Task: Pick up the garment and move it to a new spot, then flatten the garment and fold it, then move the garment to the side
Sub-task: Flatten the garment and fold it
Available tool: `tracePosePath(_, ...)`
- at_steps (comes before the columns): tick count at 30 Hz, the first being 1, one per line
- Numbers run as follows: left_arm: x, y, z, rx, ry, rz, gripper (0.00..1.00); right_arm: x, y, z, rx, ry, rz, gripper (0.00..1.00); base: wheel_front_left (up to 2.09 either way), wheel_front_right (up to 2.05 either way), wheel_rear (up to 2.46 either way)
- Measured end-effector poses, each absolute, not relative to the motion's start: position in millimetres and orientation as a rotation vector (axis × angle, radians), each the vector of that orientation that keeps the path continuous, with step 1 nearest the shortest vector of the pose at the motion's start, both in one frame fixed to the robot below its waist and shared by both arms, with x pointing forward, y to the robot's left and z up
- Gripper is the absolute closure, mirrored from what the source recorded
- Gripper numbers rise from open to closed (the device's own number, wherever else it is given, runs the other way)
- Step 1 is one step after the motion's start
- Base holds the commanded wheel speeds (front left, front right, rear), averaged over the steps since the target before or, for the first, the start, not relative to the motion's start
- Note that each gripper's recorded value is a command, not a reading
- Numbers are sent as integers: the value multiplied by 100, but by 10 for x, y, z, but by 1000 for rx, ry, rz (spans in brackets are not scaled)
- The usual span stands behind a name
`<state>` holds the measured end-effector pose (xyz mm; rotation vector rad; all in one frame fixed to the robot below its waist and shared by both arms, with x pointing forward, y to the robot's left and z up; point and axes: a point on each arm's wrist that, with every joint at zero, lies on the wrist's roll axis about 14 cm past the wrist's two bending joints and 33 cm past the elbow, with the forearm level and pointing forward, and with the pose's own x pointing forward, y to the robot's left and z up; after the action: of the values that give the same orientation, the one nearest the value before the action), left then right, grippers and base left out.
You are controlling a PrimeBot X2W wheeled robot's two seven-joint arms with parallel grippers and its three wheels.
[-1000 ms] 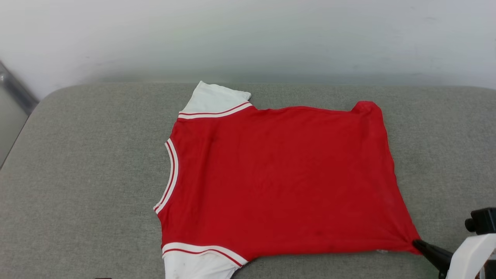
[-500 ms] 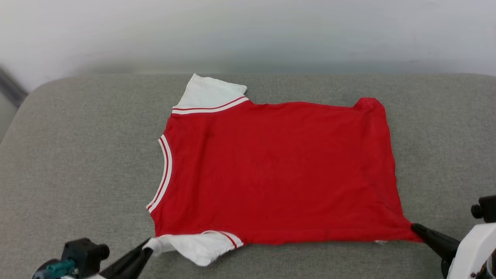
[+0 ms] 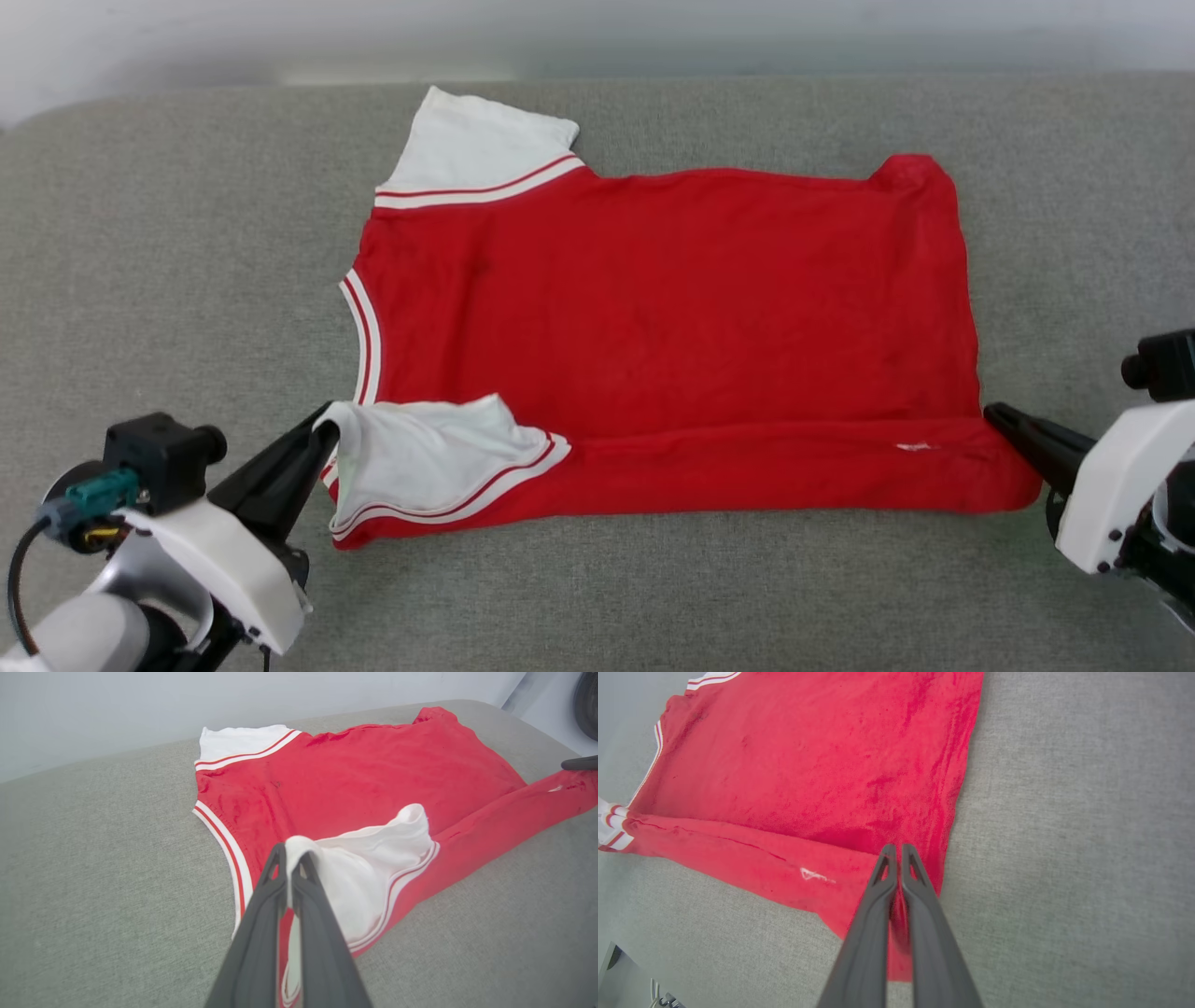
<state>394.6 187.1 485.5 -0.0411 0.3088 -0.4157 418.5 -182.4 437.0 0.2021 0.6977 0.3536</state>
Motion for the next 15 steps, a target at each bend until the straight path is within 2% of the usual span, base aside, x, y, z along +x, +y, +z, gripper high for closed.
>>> tracePosePath(7, 4259, 1900, 4722, -33, 329, -411, 100, 4419, -1844, 4218, 163, 722, 328, 100, 0, 0, 0)
tracePosePath(15, 4448, 1924, 4449, 26, 377, -392, 100, 4521, -1791, 3991, 111, 773, 330, 100, 0, 0, 0)
